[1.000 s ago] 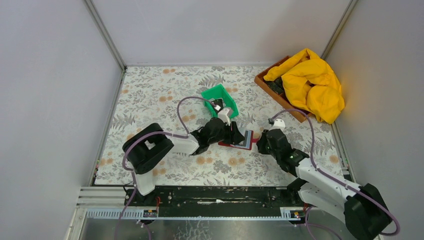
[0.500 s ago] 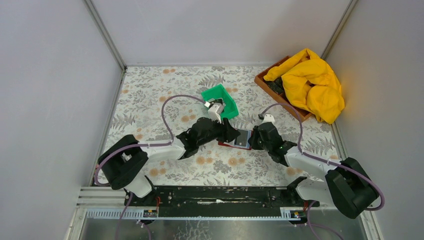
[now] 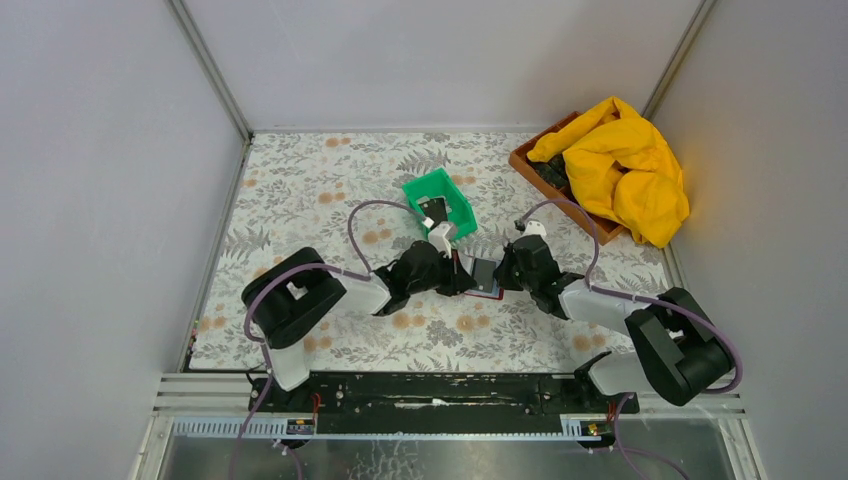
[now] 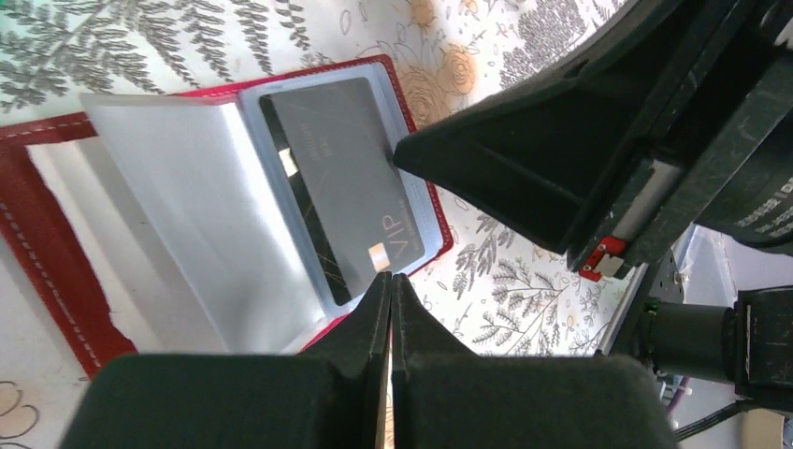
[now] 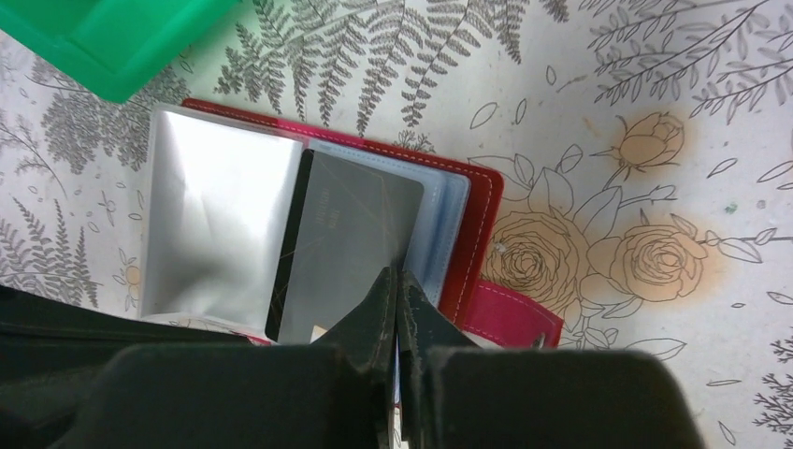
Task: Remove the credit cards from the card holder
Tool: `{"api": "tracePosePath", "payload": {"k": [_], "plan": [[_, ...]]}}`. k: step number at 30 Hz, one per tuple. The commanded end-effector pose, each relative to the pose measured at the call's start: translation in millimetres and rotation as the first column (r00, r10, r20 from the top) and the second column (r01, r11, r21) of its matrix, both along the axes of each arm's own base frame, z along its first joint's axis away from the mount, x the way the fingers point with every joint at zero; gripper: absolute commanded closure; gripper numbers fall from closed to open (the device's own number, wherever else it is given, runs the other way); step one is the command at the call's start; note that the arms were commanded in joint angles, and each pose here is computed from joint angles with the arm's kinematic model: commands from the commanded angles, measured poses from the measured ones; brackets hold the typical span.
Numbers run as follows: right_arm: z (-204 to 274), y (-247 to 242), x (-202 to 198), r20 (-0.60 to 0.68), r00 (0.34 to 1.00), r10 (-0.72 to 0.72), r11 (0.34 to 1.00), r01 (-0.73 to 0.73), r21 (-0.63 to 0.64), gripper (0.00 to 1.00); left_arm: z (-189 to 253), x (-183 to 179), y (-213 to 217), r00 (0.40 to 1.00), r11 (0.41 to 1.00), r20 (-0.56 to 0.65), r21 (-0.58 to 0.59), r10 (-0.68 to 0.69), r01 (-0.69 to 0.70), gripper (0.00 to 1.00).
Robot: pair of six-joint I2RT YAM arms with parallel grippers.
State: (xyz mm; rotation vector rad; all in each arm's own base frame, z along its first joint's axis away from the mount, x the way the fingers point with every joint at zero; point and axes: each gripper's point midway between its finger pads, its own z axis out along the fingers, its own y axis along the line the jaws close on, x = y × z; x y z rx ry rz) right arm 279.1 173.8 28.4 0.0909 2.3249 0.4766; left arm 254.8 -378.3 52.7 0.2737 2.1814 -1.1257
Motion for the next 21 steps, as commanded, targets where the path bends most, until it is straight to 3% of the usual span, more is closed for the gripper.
{"api": "tracePosePath", "payload": {"k": [1, 6, 14, 17, 21], "plan": [[10.6, 11.4, 13.3, 0.036, 0.999, 0.009, 0.999, -0.010, 0.050, 1.00, 26.4, 16.6, -6.2, 0.998, 0.996, 0.061, -0.093, 0.009, -0.003, 1.00], [-1.4, 9.5, 7.1, 0.001, 1.000, 0.011, 0.999, -0.012, 0.050, 1.00, 12.8, 26.8, 8.6, 0.999, 0.997, 0.034, -0.066, 0.034, -0.032, 0.83], [-8.6, 5.3, 3.8, -0.020, 1.000, 0.005, 0.999, -0.004, 0.054, 1.00, -1.7, 34.3, 11.3, 1.000, 0.996, -0.009, -0.091, 0.015, -0.016, 0.71], [-9.9, 4.3, 3.3, -0.025, 1.000, 0.003, 0.998, -0.002, 0.057, 1.00, -3.7, 36.3, 9.0, 1.000, 0.996, -0.004, -0.086, 0.010, -0.010, 0.53], [-11.4, 4.3, 3.0, -0.031, 1.000, 0.004, 0.998, -0.002, 0.061, 1.00, -8.7, 35.2, 7.8, 1.000, 0.997, -0.013, -0.079, -0.001, 0.000, 0.50]]}}
